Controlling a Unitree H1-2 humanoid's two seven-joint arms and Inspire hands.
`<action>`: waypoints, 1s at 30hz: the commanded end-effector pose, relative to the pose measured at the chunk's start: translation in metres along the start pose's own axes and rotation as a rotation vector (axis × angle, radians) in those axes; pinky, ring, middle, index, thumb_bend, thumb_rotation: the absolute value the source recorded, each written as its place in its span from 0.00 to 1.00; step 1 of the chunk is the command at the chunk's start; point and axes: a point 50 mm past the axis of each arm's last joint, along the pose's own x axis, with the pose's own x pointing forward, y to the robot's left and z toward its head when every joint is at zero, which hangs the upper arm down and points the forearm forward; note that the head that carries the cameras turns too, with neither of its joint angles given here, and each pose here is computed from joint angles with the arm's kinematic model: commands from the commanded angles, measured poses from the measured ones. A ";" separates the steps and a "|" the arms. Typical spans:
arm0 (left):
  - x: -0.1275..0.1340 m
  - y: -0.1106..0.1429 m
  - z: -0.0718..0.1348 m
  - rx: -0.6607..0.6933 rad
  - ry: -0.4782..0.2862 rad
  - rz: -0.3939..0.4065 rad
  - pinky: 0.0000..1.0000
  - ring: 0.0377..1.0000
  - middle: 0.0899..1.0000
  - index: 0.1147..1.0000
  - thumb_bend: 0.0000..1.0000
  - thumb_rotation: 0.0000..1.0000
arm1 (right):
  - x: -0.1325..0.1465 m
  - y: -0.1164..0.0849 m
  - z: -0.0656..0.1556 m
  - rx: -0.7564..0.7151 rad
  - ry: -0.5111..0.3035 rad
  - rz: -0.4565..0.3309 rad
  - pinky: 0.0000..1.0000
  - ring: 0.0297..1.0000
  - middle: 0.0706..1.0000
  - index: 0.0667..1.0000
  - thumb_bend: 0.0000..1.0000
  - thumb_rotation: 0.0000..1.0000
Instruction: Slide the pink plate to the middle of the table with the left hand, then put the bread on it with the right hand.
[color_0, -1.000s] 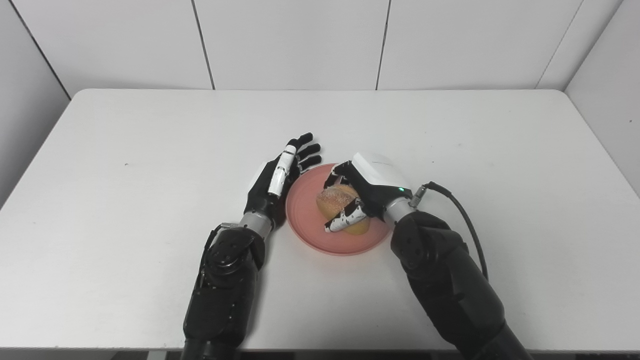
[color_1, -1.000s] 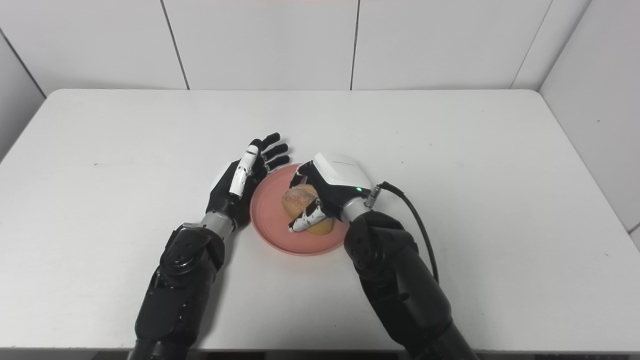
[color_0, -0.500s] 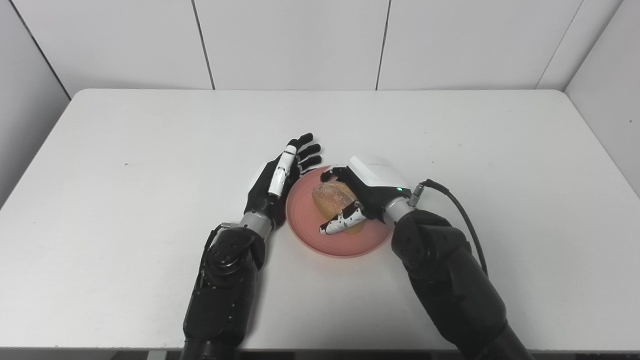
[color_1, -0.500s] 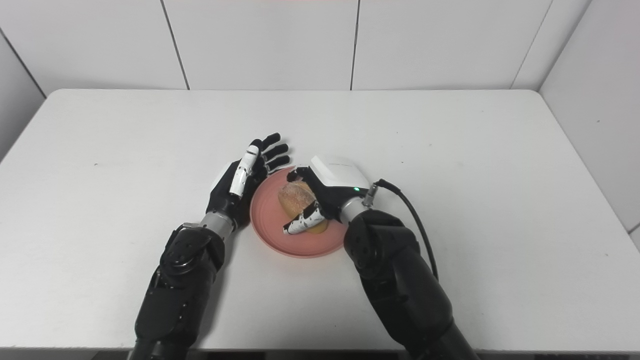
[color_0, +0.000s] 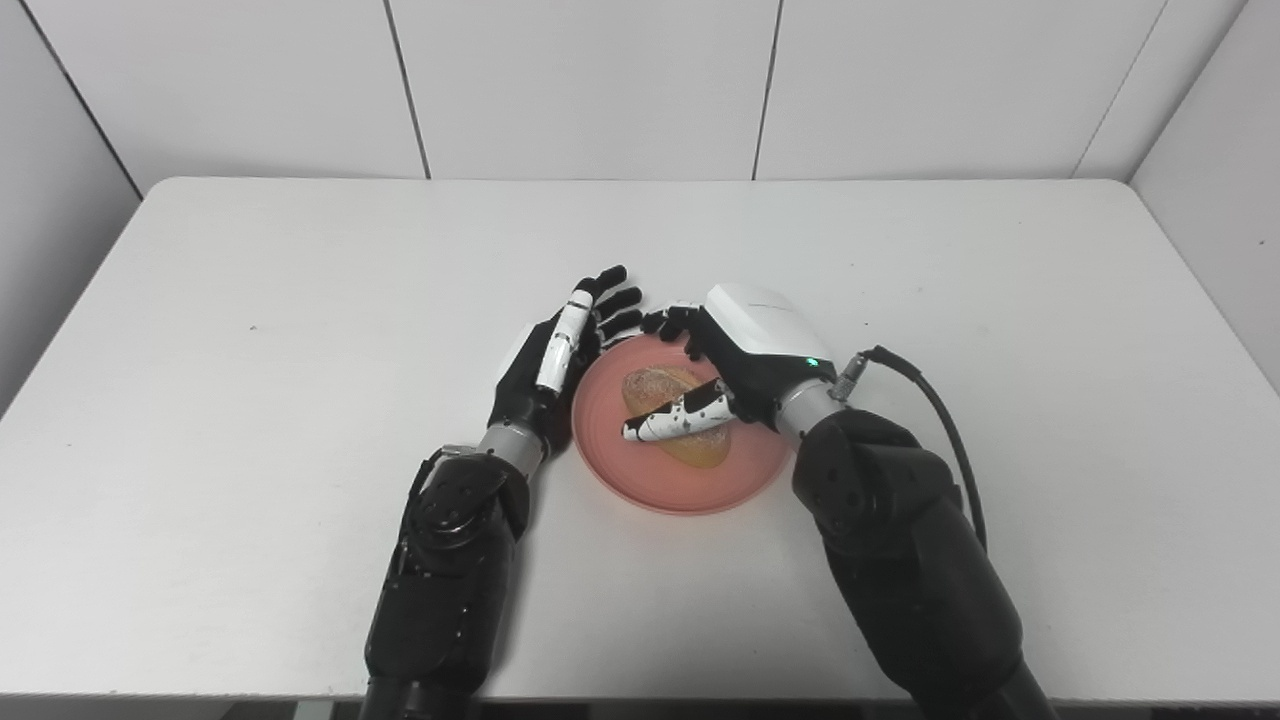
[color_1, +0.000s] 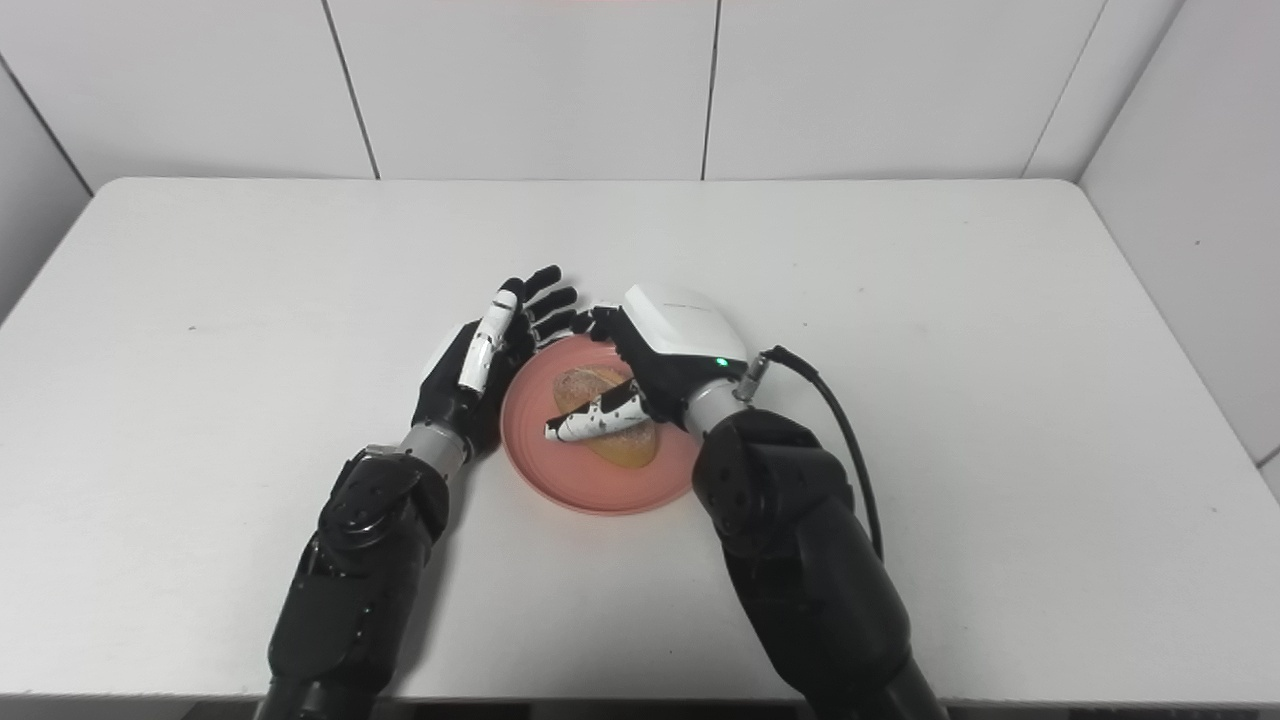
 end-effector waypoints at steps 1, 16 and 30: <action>0.002 -0.002 -0.001 -0.024 0.024 -0.002 0.87 0.88 0.87 0.85 0.34 1.00 | -0.005 -0.029 0.013 -0.017 -0.048 -0.091 0.55 0.68 0.72 0.74 0.76 0.49; 0.004 0.001 -0.004 0.027 0.023 0.008 0.86 0.86 0.87 0.86 0.37 1.00 | -0.044 -0.067 -0.019 0.024 -0.013 -0.343 0.57 0.67 0.72 0.72 0.71 0.90; -0.002 0.006 0.000 0.010 -0.014 0.049 0.88 0.88 0.89 0.89 0.35 1.00 | -0.067 -0.011 -0.078 0.509 0.028 -0.539 0.81 0.87 0.90 0.92 0.57 1.00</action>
